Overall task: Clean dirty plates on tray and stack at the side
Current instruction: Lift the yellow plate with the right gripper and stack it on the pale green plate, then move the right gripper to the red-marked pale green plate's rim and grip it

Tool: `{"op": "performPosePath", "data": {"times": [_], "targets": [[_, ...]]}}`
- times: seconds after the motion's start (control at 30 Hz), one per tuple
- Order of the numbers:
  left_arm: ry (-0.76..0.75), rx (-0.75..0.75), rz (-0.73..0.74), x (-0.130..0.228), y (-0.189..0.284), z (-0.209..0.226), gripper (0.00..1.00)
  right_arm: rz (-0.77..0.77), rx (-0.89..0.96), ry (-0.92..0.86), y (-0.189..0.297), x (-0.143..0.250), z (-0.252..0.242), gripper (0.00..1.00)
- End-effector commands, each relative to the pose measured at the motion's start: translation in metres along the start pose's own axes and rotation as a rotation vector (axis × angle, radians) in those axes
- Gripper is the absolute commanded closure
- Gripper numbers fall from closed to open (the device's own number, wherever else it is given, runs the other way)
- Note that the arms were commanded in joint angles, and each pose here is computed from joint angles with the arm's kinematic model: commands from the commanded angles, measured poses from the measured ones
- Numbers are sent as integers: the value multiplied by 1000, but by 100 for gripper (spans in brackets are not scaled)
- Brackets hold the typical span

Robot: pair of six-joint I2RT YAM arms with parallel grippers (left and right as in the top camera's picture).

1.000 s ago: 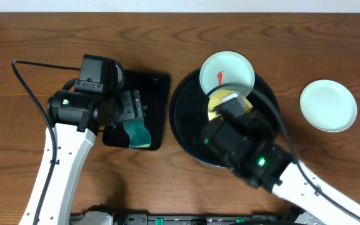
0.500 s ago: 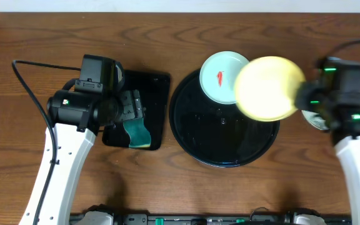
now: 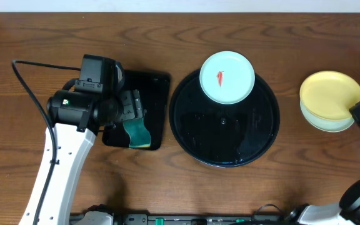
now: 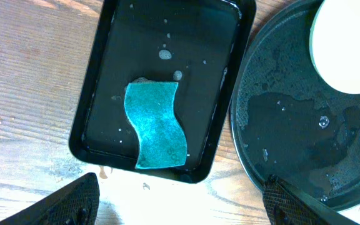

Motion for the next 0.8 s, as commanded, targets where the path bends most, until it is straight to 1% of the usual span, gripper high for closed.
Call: {"op": "performPosePath", "data": {"times": [0.0,0.03,0.07,0.1,0.13,0.23,0.27,0.33,0.4,0.5,0.57,0.6,0.7,0.77], "targets": [[9,2,-6,-1,2,0,16,9,-13,-34,-11,-4,1,97],[9,2,-6,-1,2,0,16,3,-13,-16,-11,-5,2,89],[9,2,-6,-1,2,0,16,-7,-18,-4,-11,-6,5,59],[9,2,-5,-1,2,0,16,-22,-32,11,-9,-9,9,45],[9,2,-6,-1,2,0,16,-33,-62,45,-5,-10,18,42],[9,2,-6,-1,2,0,16,-50,-201,192,17,-3,60,46],[9,1,-6,-1,2,0,16,-50,-265,264,30,7,84,48],[9,2,-6,-1,2,0,16,-43,-318,337,40,22,104,49],[9,2,-6,-1,2,0,16,-18,-375,469,50,52,133,49],[9,2,-6,-1,2,0,16,57,-421,668,49,106,163,46],[9,2,-6,-1,2,0,16,95,-422,785,42,142,176,44],[9,2,-6,-1,2,0,16,99,-392,839,34,158,181,44],[9,2,-6,-1,2,0,16,38,-265,963,5,184,189,42],[9,2,-6,-1,2,0,16,9,-226,1023,-14,198,196,43]]}}
Point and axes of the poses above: each gripper's point midway between its finger pads, its own y axis back along the fingers, its own z axis along the line the jaws close on, x = y × z, the point moved 2 cm from there along y, back along the fingers, and after that the axes turned 11 degrees about -y, right-handed, at the moved point
